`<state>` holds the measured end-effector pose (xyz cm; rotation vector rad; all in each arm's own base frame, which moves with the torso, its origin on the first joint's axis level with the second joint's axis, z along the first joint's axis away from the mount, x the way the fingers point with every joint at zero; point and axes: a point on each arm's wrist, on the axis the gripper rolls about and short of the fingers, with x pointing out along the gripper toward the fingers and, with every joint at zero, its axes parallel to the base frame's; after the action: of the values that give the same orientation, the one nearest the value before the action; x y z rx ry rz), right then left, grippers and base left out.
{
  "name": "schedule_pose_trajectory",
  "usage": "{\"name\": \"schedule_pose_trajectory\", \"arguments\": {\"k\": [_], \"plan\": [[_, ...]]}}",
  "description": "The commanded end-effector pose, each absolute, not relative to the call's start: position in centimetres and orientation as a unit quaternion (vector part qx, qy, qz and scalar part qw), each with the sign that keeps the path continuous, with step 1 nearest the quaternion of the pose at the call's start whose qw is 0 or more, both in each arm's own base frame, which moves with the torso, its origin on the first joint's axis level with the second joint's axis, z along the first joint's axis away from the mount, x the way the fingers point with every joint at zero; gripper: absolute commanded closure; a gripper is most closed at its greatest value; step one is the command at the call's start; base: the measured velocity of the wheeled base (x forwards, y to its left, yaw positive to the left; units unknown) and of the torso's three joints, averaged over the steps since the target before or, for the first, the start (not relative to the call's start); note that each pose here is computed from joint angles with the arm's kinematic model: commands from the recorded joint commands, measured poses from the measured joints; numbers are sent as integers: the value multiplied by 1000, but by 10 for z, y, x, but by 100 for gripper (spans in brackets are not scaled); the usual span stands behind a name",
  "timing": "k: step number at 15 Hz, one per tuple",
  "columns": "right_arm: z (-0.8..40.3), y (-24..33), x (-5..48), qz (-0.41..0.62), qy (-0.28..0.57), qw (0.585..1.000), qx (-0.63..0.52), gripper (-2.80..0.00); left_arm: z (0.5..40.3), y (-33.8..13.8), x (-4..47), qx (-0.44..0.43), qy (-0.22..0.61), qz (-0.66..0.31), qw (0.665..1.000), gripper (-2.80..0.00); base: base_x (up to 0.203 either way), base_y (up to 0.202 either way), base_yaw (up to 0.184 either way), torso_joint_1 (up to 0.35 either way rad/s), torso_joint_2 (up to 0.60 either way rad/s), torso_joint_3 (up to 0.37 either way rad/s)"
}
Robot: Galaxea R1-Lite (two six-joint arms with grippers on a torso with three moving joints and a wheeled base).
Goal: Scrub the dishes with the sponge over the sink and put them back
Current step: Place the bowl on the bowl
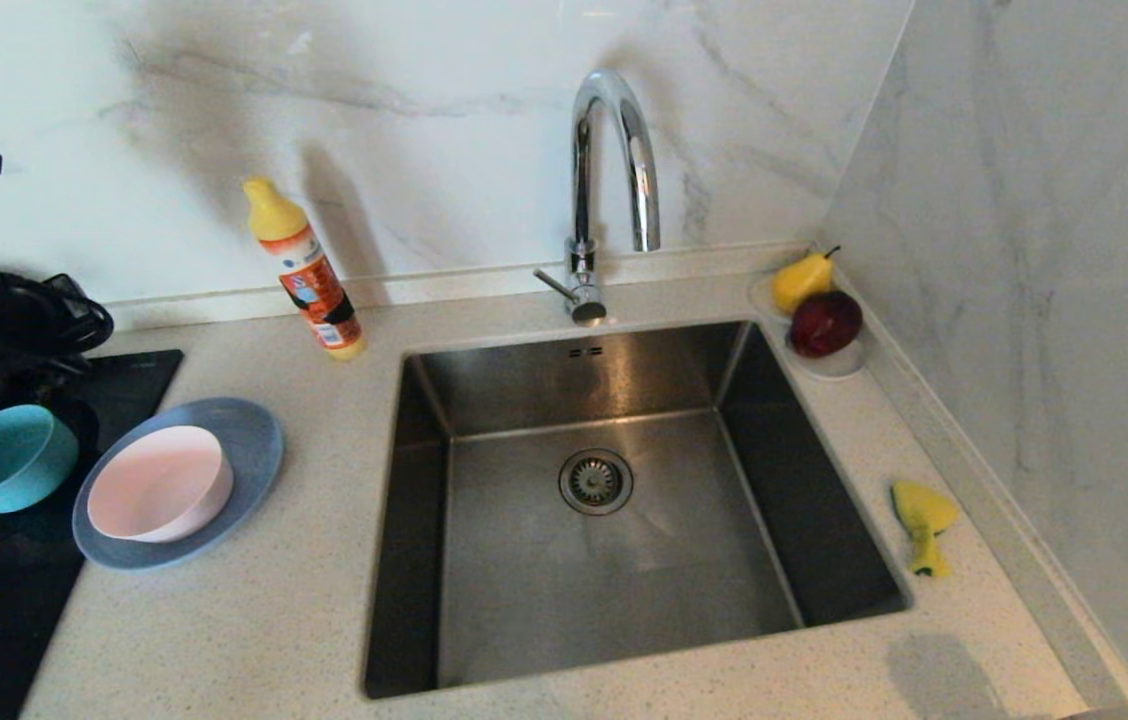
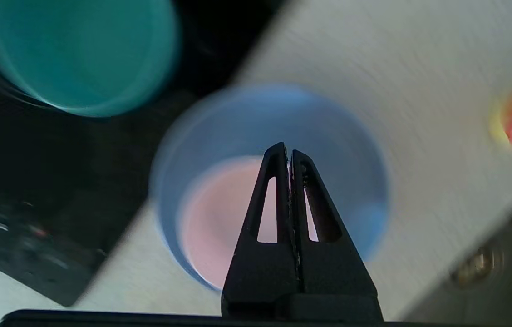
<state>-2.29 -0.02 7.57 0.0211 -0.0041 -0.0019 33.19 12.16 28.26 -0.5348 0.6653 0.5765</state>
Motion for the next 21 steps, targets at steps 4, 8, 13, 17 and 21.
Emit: {"name": "schedule_pose_trajectory", "arguments": {"k": [4,8,13,17,21], "plan": [[76,0,-23,-1,-2,1000,11,0,260,185,329,-285,305,346,840,-280,0,0,0,0,0,0],[76,0,-23,-1,-2,1000,11,0,245,206,330,-310,313,331,835,-280,0,0,0,0,0,0],[76,0,-23,-1,-2,1000,11,0,213,220,346,-316,342,336,819,-280,0,0,0,0,0,0],[76,0,-23,-1,-2,1000,11,0,206,225,358,-303,322,328,835,-280,0,0,0,0,0,0],[76,0,-23,-1,-2,1000,11,0,205,215,364,-299,328,315,839,-280,0,0,0,0,0,0]]}}
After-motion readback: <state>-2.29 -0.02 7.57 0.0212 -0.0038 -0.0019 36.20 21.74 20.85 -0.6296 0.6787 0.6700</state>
